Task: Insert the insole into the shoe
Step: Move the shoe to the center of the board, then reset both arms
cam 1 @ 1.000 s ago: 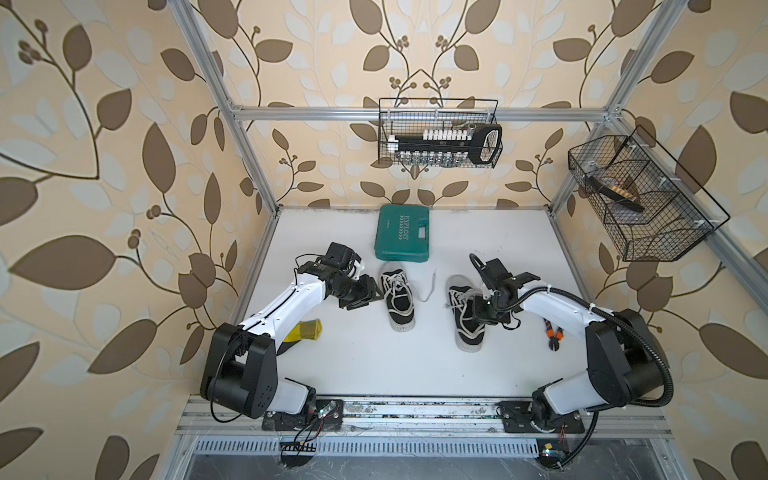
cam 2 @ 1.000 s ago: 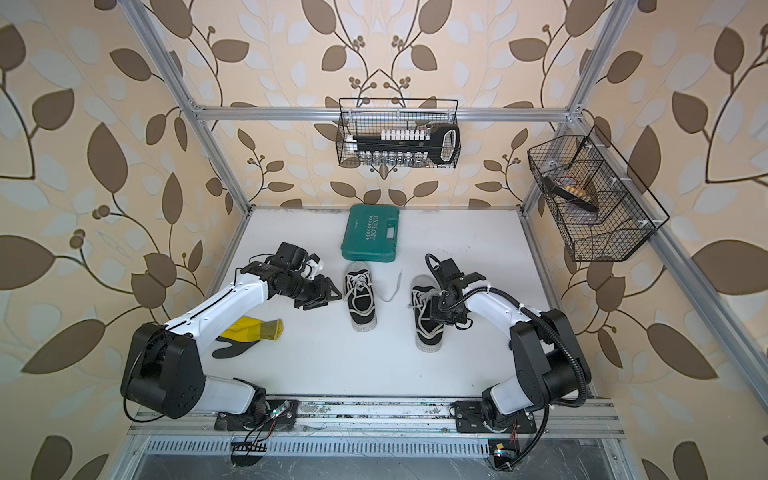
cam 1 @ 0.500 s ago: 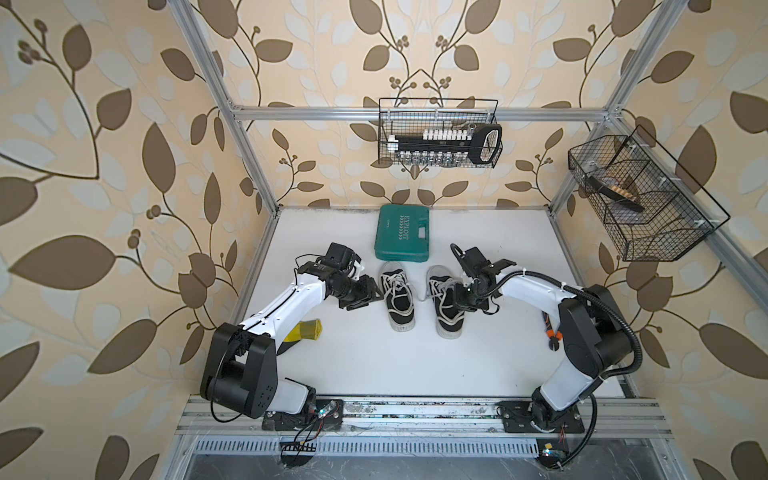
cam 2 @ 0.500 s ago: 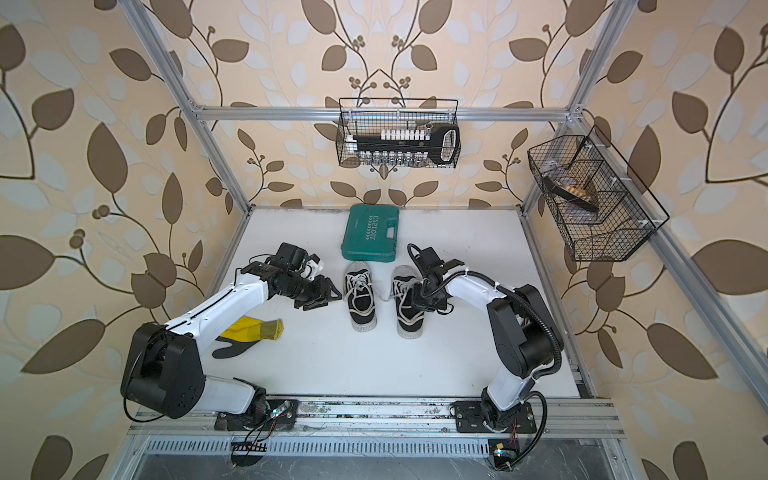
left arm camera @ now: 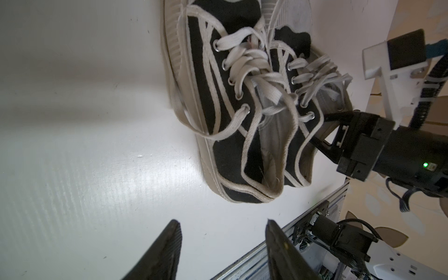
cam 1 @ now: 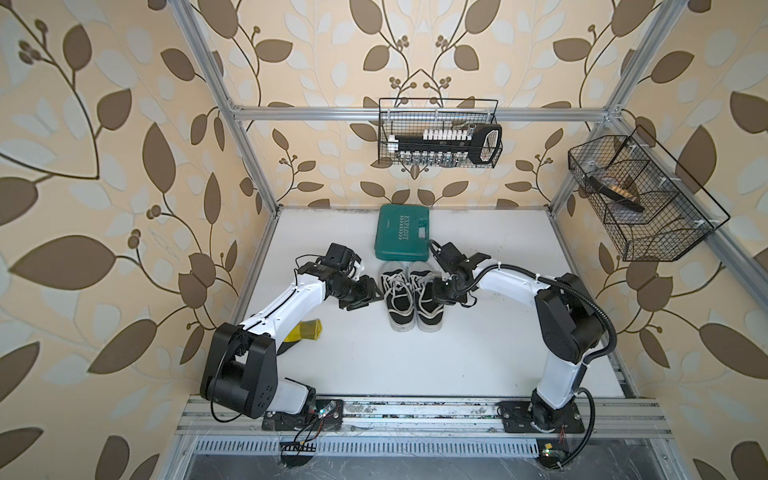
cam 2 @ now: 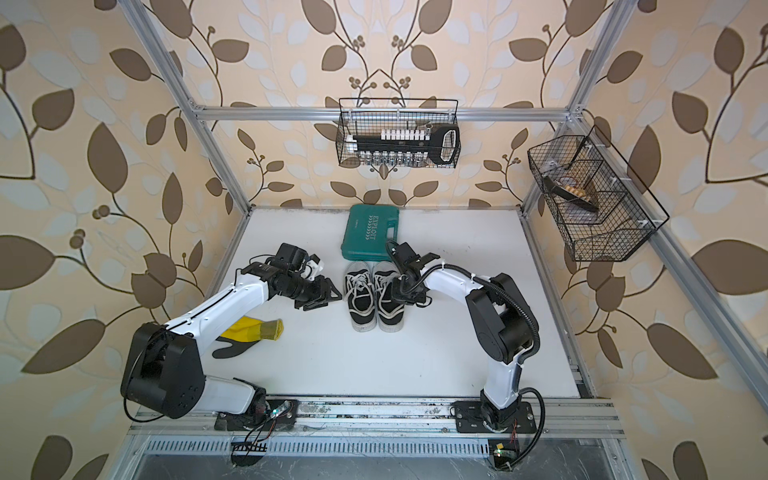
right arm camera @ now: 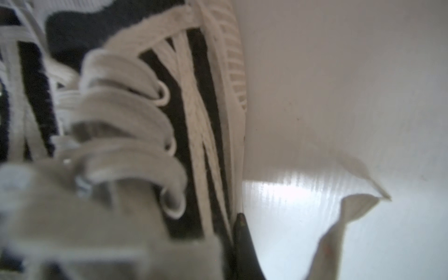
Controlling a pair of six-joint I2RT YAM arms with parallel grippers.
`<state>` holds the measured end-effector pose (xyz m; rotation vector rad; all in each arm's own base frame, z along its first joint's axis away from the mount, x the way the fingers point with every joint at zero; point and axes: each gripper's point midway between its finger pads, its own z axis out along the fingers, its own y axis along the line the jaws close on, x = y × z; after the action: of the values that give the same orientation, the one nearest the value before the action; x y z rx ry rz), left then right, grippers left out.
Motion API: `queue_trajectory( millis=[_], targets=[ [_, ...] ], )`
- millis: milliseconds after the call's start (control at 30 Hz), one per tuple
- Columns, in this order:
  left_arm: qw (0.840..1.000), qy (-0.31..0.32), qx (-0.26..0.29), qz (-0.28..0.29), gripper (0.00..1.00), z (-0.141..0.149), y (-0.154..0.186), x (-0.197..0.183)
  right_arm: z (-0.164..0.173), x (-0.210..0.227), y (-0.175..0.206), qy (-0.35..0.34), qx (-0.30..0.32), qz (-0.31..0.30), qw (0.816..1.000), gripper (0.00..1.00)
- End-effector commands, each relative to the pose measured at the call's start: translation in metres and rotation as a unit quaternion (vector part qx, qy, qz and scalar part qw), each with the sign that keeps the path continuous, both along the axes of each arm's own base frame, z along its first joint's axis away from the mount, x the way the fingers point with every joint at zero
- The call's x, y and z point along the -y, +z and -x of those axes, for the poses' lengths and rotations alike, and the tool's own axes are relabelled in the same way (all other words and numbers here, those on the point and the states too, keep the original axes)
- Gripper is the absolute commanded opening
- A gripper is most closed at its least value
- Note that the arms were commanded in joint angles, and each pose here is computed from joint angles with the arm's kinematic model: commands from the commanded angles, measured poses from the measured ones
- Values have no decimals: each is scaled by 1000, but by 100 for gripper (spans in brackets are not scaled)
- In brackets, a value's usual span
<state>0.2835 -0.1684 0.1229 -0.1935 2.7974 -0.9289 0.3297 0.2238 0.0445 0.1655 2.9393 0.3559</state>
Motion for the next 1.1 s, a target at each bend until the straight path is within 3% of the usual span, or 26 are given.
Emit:
queue_trajectory(
  millis=[0,33,100,167,200,300,367,433,467,533,600,800,933,1067],
  targets=[
    [1000,1,16,2,59,1,8,-3,-13,-1,14,-15,23,3,1000,20],
    [1000,1,19,1,62,0,9,-3,-12,0,18,-11,24,4,1000,28],
    [1000,2,27,-7,99,-1,10,-5,-7,6,31,-4,35,14,999,52],
    [999,8,42,-22,99,-6,11,-11,-3,15,50,3,60,20,998,72],
    [998,17,53,-35,99,-10,12,-16,-1,23,64,3,82,27,996,97],
    [985,74,121,-100,99,-30,23,-46,1,58,109,-15,176,67,982,99],
    [960,132,207,-138,99,-46,39,-71,-1,89,138,-37,267,106,957,99],
    [920,148,319,-173,99,-56,56,-90,-1,117,158,-54,371,142,916,99],
    [894,159,367,-203,99,-58,62,-103,-1,131,168,-56,430,162,886,99],
    [849,220,414,-244,99,-56,66,-132,5,153,177,-71,503,190,840,99],
    [815,271,432,-276,99,-51,65,-155,9,184,181,-114,527,206,817,99],
    [780,263,458,-335,99,-55,43,-169,-12,244,131,-165,474,230,834,99],
    [771,254,460,-360,99,-67,30,-170,-30,247,100,-147,455,248,842,99],
    [766,200,468,-393,99,-77,21,-164,-40,244,75,-131,452,254,845,99]
  ],
)
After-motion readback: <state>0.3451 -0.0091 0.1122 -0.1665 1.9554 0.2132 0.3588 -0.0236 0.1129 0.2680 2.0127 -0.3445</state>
